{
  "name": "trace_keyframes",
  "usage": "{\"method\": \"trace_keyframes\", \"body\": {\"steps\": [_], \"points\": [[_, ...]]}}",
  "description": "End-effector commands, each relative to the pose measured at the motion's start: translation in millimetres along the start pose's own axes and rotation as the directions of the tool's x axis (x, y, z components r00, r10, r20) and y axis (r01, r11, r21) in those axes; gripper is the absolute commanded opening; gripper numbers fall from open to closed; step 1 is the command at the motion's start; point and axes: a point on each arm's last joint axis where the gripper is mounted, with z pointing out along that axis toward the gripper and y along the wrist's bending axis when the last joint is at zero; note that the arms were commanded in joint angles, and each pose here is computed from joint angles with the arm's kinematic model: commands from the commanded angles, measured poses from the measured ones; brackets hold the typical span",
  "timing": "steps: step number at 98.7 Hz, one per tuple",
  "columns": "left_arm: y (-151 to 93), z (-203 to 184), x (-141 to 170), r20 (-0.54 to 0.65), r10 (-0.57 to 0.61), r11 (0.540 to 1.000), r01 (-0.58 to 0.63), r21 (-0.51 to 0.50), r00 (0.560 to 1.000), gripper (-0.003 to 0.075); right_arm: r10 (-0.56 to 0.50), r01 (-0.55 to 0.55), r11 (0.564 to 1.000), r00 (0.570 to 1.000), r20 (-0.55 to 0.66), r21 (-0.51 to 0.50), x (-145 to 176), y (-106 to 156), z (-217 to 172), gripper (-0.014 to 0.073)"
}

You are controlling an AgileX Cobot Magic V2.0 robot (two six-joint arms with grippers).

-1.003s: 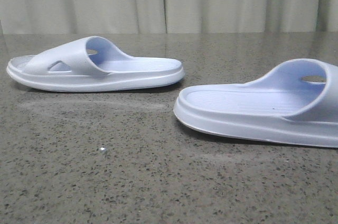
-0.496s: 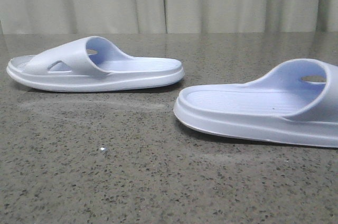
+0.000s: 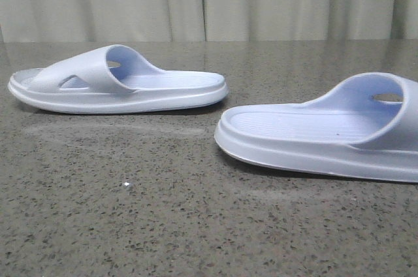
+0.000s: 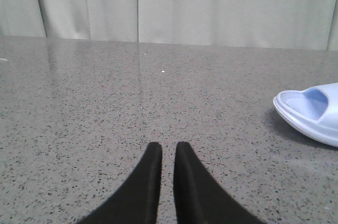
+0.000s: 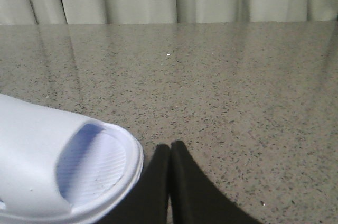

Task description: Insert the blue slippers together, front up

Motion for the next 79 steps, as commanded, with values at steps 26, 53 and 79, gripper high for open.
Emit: {"method": "trace_keyframes", "body": {"steps": [26,53,79], "points": [[1.1,-3.0,-11.8,0.161,-0.341,0.940,0.338,0.047,0.926,0.0015,0.281,-0.277,0.960,0.948,0.152,-0.048,-8.7,0.6,-1.5,-0.0079],[0.0,-5.4,-21.1,0.146,-0.609,0.793,0.599,0.110,0.780,0.0015,0.542,-0.532,0.840,0.832,0.119,-0.109,-17.4,2.7,-3.9,-0.0079],[-14.1,-12.5,-82.5,0.009,-0.395,0.909,0.389,0.151,0.919,0.0015,0.429,-0.437,0.894,0.899,-0.088,-0.102,-61.8,11.2,-1.8,-0.0078]]}}
